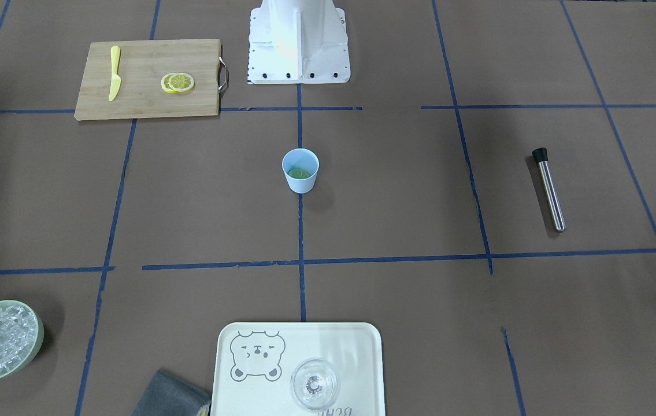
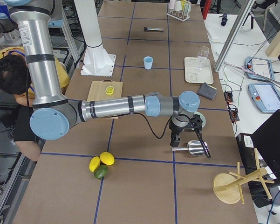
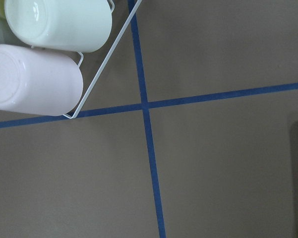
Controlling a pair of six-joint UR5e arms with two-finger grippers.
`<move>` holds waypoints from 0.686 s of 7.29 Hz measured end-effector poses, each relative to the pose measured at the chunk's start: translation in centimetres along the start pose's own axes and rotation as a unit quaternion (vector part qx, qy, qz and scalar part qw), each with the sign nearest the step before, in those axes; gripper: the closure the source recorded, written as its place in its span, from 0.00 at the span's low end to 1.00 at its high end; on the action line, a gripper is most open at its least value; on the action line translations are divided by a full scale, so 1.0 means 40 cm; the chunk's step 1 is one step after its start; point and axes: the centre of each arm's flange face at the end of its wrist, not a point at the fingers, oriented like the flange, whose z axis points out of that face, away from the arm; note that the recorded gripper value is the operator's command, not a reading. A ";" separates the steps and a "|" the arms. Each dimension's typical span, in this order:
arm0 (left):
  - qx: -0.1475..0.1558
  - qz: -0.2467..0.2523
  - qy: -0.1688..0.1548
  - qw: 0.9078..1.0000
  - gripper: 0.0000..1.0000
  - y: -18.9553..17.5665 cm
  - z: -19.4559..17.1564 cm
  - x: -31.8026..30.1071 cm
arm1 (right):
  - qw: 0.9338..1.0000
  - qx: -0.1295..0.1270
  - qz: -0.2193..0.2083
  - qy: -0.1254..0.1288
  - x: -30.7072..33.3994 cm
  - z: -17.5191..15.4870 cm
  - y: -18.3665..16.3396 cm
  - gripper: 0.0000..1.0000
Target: Squeeze lemon into cup
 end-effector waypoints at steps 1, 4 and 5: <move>0.010 0.020 0.000 1.000 0.00 0.013 0.009 -0.006 | 1.000 0.001 0.000 0.000 0.001 -0.003 0.000 0.00; 0.006 0.028 0.004 1.000 0.00 0.007 0.002 0.004 | 1.000 0.002 -0.001 0.000 0.000 -0.005 -0.001 0.00; -0.004 0.022 0.005 1.000 0.00 -0.007 -0.008 0.013 | 1.000 0.002 -0.001 0.000 0.000 -0.005 0.000 0.00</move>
